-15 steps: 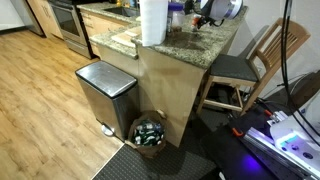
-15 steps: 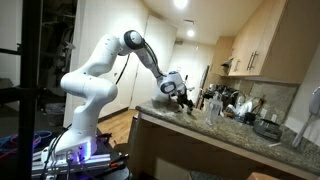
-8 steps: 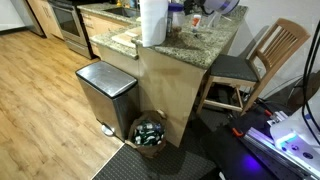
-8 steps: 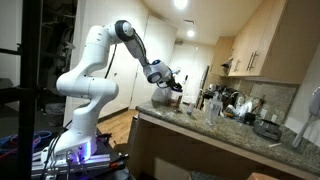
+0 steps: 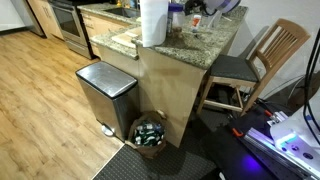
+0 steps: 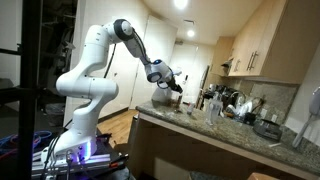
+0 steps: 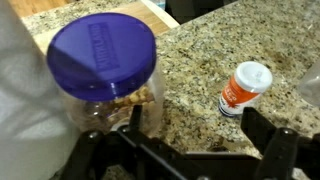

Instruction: Take the bottle on the tissue roll and put it on the table, then take the object and put it on the bottle

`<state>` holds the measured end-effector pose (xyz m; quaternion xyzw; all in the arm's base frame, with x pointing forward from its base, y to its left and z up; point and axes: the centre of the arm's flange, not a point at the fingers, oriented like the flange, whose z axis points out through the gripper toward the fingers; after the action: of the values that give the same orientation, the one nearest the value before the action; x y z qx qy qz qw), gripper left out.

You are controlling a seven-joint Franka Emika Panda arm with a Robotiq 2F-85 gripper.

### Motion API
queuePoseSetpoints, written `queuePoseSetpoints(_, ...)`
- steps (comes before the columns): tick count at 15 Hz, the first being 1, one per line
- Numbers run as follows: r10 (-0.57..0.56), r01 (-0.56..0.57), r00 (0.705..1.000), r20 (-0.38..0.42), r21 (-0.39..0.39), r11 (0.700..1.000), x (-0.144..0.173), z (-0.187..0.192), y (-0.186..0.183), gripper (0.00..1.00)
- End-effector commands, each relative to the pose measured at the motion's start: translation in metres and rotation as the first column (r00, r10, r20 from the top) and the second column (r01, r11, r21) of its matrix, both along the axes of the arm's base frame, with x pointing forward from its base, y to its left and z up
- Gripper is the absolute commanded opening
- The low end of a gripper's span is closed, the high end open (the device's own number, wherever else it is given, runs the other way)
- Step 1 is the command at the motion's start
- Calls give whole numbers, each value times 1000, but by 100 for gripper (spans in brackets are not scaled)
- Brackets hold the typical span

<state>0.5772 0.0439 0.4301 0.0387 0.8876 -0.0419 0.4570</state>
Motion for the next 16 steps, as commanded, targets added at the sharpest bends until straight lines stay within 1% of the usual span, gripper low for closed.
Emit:
queuePoseSetpoints(1, -103, 113, 992, -79, 149, 982, 15, 19, -60, 100)
queuePoseSetpoints(2, -121, 141, 986, -113, 185, 973, 16, 22, -78, 100)
queuePoseSetpoints(3, -111, 146, 980, -163, 223, 964, 17, 22, -93, 100)
queuePoseSetpoints(4, -75, 128, 977, -198, 268, 955, 18, 21, -104, 100)
queuePoseSetpoints(5, -14, 82, 976, -216, 309, 948, 17, 24, -111, 100)
queuePoseSetpoints(6, 29, 49, 975, -219, 345, 937, 16, 29, -114, 100)
queuePoseSetpoints(7, 74, 8, 976, -203, 377, 926, 11, 38, -113, 100)
queuePoseSetpoints(10, 136, -67, 984, -114, 470, 880, 6, 69, -107, 100)
queuePoseSetpoints(11, 62, 5, 986, -155, 396, 918, 15, 50, -107, 100)
queuePoseSetpoints(12, 72, -8, 988, -139, 416, 910, 15, 57, -107, 100)
queuePoseSetpoints(15, 69, -3, 987, -146, 411, 912, 14, 54, -108, 100)
queuePoseSetpoints(16, 24, 53, 984, -178, 416, 908, 22, 47, -117, 100)
